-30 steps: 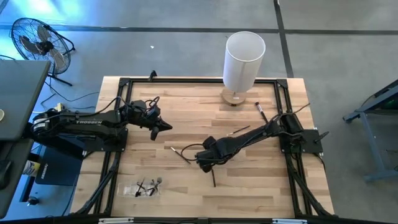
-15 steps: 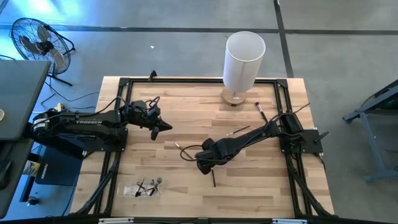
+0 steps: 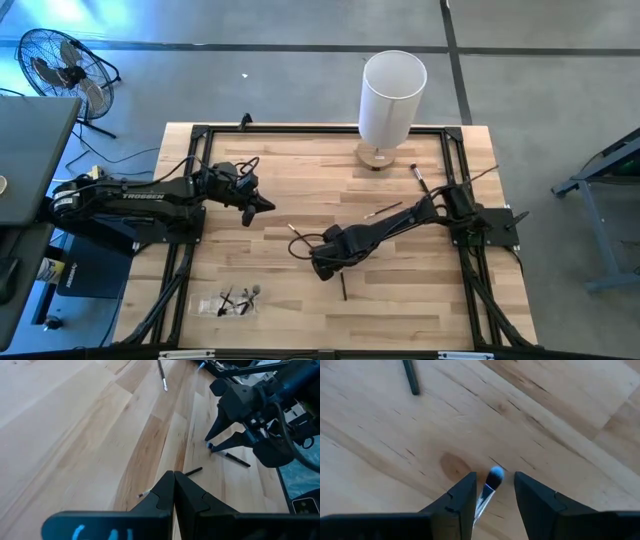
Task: Put items in baskets/containers
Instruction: Put the eyeshadow brush into the transparent organizer
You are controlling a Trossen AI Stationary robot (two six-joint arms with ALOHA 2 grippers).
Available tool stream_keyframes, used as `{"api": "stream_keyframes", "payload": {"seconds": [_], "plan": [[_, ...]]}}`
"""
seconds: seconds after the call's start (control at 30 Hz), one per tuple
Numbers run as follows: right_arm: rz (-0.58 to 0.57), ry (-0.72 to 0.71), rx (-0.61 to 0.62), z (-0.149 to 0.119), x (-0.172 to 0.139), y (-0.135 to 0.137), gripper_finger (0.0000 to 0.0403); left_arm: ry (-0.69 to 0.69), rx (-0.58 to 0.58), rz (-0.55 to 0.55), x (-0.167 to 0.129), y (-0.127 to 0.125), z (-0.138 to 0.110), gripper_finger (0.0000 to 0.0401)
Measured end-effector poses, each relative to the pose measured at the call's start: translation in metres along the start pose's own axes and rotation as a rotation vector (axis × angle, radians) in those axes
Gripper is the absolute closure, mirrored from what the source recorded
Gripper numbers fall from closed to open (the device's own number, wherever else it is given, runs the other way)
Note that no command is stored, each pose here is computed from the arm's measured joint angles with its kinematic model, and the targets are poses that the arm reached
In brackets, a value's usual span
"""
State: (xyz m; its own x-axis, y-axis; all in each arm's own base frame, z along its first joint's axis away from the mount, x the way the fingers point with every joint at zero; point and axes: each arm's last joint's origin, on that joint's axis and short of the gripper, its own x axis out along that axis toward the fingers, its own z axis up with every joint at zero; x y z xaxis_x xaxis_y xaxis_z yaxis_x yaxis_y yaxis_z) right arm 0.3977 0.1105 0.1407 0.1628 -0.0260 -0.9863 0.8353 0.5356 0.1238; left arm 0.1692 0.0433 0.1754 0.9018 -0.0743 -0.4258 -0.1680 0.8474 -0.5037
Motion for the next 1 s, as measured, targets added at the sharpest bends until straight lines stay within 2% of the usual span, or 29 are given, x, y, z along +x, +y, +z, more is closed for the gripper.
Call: {"api": "stream_keyframes", "payload": {"seconds": [0.17, 0.4, 0.47, 0.63, 0.7, 0.87, 1.0], "plan": [[-0.033, 0.018, -0.005, -0.004, 0.014, 0.001, 0.0288, 0.007, -0.001, 0.0, 0.0, 0.0, -0.001, 0.04], [-0.043, -0.059, -0.054, -0.005, 0.017, 0.002, 0.0391, 0.009, -0.002, -0.001, 0.0, 0.0, -0.001, 0.04], [-0.028, -0.065, -0.145, -0.005, 0.017, 0.004, 0.0392, 0.009, 0.006, -0.002, 0.0, 0.0, -0.001, 0.04], [0.019, -0.062, -0.492, -0.013, 0.016, 0.011, 0.0399, 0.016, 0.046, -0.016, 0.0, 0.0, -0.001, 0.04], [0.024, -0.066, -0.577, -0.018, 0.016, 0.013, 0.0397, 0.017, 0.051, -0.016, 0.0, 0.0, -0.001, 0.04], [0.06, -0.095, -0.522, -0.028, 0.015, 0.02, 0.04, 0.019, 0.05, -0.016, 0.0, 0.0, -0.001, 0.04], [0.155, -0.2, -0.518, -0.037, 0.007, 0.033, 0.0401, 0.02, 0.049, -0.013, 0.0, 0.0, -0.001, 0.04]]}}
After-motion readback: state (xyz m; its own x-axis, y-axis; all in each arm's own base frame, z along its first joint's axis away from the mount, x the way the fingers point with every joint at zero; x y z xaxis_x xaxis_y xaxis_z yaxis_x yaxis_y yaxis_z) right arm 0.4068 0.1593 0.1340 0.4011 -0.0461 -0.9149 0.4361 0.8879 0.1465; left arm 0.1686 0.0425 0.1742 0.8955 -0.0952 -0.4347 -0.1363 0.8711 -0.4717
